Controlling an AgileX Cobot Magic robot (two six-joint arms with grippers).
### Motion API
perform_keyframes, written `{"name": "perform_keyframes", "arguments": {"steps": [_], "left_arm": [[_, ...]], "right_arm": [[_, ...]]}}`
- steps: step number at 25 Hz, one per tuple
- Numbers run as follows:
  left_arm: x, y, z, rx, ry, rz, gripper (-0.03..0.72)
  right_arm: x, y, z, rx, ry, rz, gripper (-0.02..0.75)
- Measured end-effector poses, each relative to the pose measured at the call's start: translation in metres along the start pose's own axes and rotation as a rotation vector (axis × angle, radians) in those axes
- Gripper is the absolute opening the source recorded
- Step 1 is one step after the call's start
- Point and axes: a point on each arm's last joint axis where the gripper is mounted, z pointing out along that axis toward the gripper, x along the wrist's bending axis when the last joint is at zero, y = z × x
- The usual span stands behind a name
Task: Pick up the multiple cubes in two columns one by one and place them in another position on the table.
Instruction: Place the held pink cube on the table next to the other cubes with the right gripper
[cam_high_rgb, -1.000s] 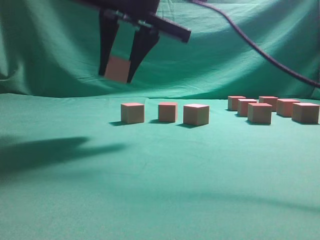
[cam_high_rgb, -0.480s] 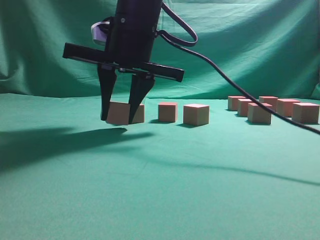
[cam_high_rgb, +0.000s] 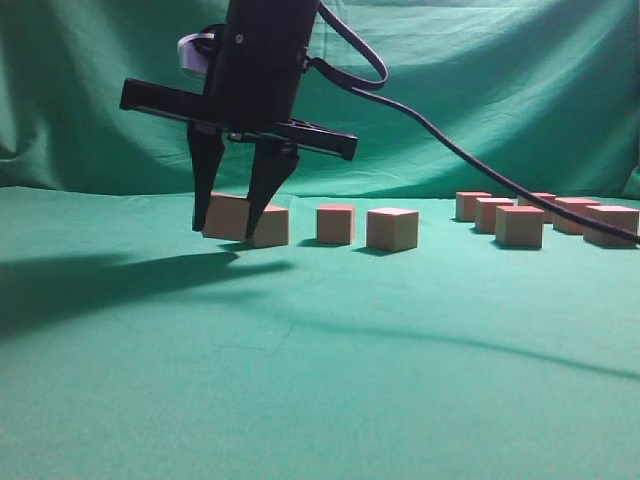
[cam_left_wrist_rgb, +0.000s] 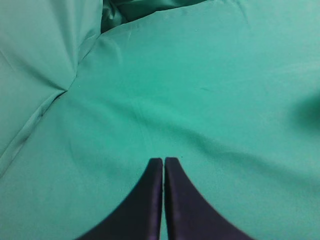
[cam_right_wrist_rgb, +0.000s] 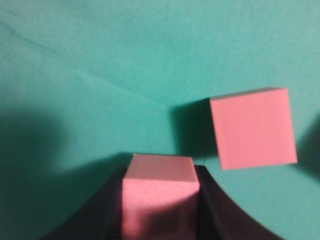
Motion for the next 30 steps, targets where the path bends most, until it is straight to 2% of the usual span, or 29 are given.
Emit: {"name": "perform_keyframes", "arguments": {"steps": [9, 10, 17, 24, 30], "left_arm": [[0.000, 0.000, 0.000, 0.000, 0.000, 0.000, 0.000], [0.000, 0.000, 0.000, 0.000, 0.000, 0.000, 0.000], [0.000, 0.000, 0.000, 0.000, 0.000, 0.000, 0.000], [0.000, 0.000, 0.000, 0.000, 0.000, 0.000, 0.000], [0.000, 0.000, 0.000, 0.000, 0.000, 0.000, 0.000]], "right_arm": [[0.000, 0.000, 0.000, -0.005, 0.001, -0.006, 0.260], [0.000, 0.000, 0.000, -0.005, 0.001, -0.006, 0.313], [0.000, 0.001, 0.000, -0.006, 0.002, -0.006, 0.519], [0.007, 0.004, -0.028, 0.070, -0.010, -0.024, 0.505], [0.016, 0.026, -0.074, -0.064, 0.027, -0.108, 0.505]]}}
